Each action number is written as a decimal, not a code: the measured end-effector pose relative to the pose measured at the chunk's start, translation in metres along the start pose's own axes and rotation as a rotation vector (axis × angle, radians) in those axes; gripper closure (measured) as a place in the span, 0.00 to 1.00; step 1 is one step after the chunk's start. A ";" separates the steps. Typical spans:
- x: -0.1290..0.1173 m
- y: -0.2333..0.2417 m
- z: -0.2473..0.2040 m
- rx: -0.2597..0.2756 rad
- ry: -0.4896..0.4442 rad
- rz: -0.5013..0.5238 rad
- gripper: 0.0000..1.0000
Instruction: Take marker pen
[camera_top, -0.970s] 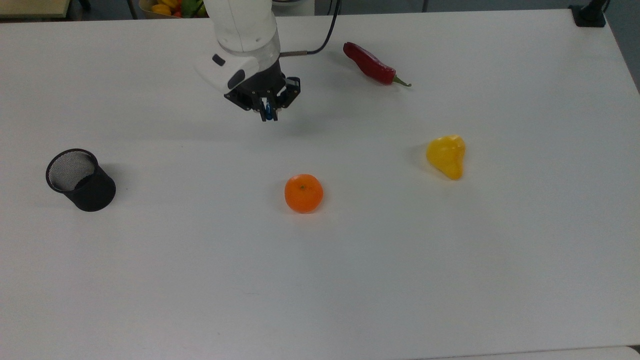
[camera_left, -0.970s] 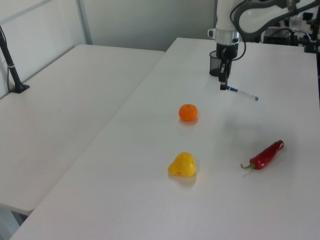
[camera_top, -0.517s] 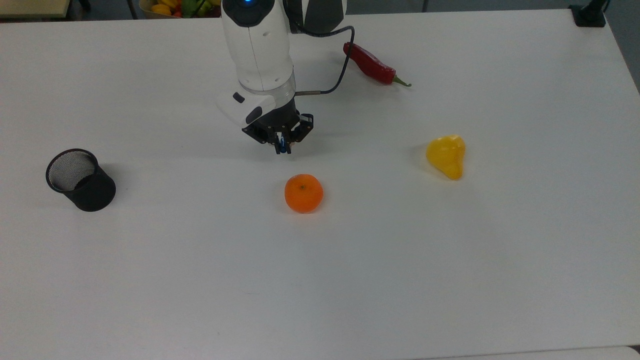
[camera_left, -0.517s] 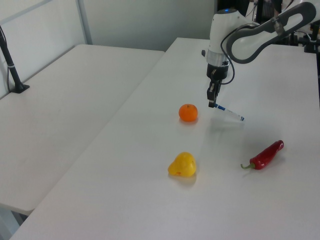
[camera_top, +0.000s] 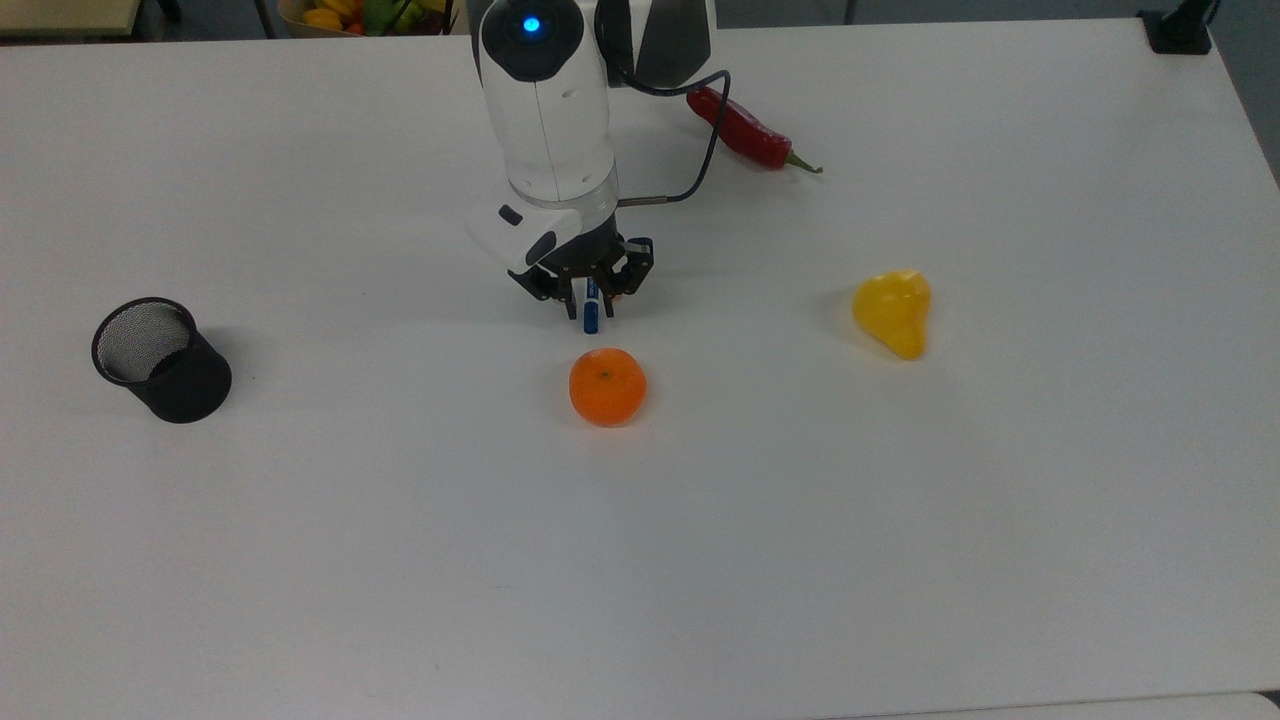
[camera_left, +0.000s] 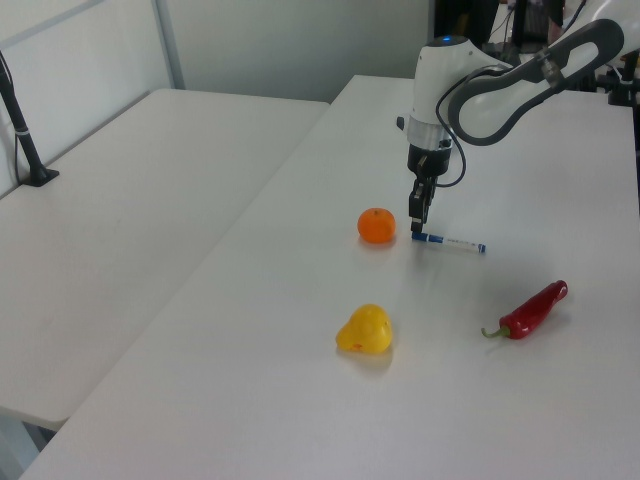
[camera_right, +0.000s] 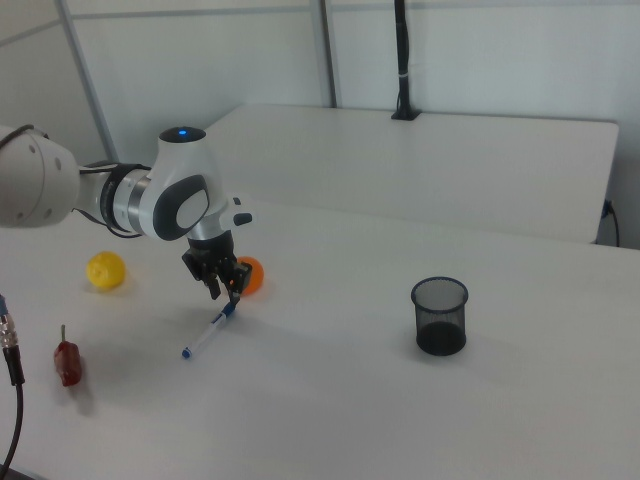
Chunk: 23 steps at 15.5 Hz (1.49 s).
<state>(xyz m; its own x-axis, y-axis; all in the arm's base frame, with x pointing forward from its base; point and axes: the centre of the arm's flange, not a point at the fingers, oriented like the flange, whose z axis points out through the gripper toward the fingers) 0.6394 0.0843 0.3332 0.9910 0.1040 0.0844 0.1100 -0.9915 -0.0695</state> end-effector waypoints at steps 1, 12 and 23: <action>0.000 0.000 0.001 0.000 0.000 0.000 0.48; -0.005 0.025 -0.114 -0.022 0.010 0.048 0.00; -0.077 0.012 -0.281 -0.017 -0.087 0.234 0.00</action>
<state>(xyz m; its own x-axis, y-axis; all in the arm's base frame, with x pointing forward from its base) 0.5434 0.0420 0.6051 0.9922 -0.1232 -0.0181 -0.1241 -0.9904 -0.0604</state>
